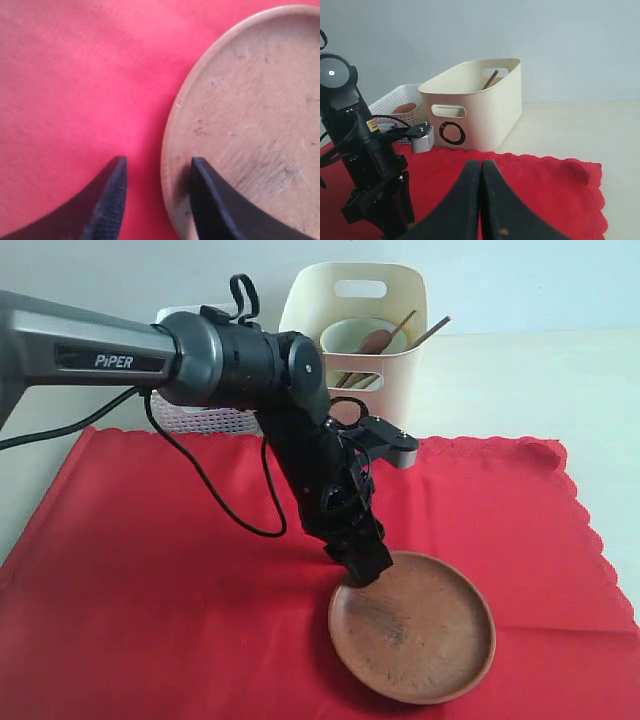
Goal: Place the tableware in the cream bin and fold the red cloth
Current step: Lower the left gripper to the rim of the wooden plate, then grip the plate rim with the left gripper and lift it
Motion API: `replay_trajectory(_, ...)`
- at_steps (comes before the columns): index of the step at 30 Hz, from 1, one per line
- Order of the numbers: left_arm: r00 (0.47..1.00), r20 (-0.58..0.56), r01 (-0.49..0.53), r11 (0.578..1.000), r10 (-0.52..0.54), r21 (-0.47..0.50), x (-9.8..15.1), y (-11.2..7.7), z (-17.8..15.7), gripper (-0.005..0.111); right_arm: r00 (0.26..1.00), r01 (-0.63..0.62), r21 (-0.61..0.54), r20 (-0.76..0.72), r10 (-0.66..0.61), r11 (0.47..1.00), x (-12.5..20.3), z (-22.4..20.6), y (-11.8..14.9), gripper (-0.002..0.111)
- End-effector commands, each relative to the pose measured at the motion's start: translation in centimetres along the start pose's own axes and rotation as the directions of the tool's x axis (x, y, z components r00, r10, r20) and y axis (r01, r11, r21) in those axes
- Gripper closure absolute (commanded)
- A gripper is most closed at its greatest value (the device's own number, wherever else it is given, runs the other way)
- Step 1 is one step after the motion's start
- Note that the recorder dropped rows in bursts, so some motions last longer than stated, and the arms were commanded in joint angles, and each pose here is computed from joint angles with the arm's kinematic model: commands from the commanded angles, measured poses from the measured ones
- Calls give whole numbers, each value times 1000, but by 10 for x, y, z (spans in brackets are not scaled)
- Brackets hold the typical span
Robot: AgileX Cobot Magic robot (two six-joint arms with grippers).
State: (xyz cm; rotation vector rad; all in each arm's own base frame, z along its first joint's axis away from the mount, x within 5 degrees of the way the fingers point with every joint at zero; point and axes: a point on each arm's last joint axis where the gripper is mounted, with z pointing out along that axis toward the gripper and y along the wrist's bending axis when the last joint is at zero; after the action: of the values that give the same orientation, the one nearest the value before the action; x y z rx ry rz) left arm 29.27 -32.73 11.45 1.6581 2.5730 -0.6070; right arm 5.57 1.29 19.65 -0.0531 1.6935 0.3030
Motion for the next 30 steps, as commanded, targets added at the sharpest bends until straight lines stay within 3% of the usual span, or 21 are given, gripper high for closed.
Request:
replay_trajectory(1,999,-29,-27,1000,27,-5,0,-6,14,66,1000,0,-5,14,0,1000,0,0,0,108)
replay_trajectory(7,998,-50,-28,1000,28,1,2,-6,24,73,1000,0,-5,14,0,1000,0,0,0,108)
replay_trajectory(12,999,-38,-15,1000,15,11,1,-7,24,106,1000,0,-3,5,0,1000,1,0,0,108)
replay_trajectory(22,1000,-27,-13,1000,14,23,-1,-11,16,107,1000,0,-2,0,0,1000,1,0,0,108)
replay_trajectory(30,997,69,-45,999,46,-6,-15,-26,-32,107,1000,0,-2,0,0,1000,1,0,0,108)
